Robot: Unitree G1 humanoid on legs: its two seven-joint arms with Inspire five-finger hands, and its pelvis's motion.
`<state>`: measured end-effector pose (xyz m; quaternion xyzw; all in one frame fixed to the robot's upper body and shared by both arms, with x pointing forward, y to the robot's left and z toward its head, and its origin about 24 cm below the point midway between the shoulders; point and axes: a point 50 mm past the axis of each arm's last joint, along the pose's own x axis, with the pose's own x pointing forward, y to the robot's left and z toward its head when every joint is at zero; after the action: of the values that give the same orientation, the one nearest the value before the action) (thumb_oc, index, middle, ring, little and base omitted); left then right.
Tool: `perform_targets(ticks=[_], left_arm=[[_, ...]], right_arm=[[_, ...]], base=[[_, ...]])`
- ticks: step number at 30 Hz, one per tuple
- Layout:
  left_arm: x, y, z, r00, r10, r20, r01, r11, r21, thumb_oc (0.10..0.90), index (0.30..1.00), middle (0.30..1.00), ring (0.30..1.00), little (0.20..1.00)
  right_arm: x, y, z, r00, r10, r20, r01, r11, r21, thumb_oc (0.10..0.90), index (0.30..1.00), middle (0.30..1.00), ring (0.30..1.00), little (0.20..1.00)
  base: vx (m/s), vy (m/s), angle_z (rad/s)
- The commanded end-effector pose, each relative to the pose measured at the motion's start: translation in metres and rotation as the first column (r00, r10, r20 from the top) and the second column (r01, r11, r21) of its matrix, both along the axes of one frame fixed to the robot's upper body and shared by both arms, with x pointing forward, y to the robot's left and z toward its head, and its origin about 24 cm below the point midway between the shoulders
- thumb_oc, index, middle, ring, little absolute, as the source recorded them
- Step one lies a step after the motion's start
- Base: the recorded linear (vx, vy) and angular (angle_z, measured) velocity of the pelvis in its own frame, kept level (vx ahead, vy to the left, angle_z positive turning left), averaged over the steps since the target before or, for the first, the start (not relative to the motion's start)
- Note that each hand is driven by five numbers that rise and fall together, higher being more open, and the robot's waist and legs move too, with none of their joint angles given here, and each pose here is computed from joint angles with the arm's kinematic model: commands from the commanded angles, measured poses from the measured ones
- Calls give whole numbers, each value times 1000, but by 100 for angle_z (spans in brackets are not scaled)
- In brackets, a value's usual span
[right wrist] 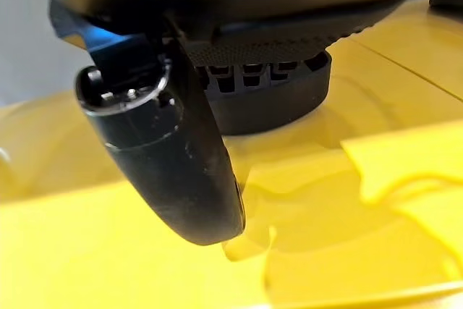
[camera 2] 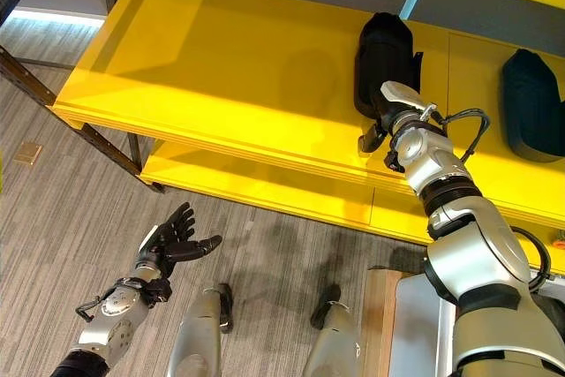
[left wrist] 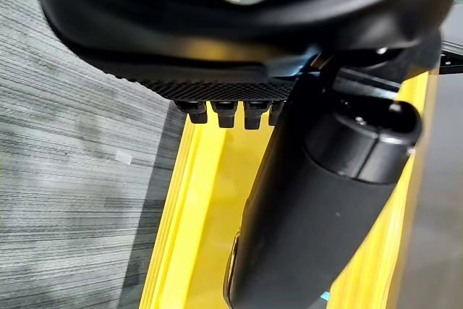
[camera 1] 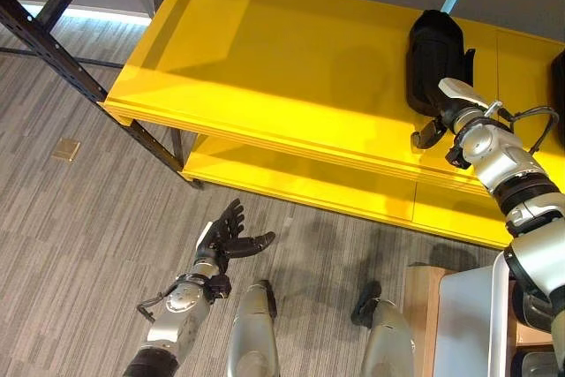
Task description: Move parts from the plastic box to the shelf.
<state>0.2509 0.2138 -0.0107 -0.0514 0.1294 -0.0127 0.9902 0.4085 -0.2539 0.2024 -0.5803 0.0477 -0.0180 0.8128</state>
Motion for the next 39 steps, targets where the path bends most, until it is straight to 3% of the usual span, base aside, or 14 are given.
perform_targets(ticks=[1,23,39], left_arm=[[8,13,36,985,-41,169,32,998,53,900,1000,1000,1000,1000],[6,24,36,988,-12,153,4,999,50,900,1000,1000,1000,1000],[7,26,37,989,-15,147,9,999,45,900,1000,1000,1000,1000]], right_arm=[[-2,-15,52,994,-34,106,38,999,-37,900,1000,1000,1000,1000],[-8,8,101,988,111,111,-114,993,15,900,1000,1000,1000,1000],[-9,19,111,982,159,102,-165,985,54,900,1000,1000,1000,1000]], base=[[0,0,0],[0,0,0],[0,0,0]])
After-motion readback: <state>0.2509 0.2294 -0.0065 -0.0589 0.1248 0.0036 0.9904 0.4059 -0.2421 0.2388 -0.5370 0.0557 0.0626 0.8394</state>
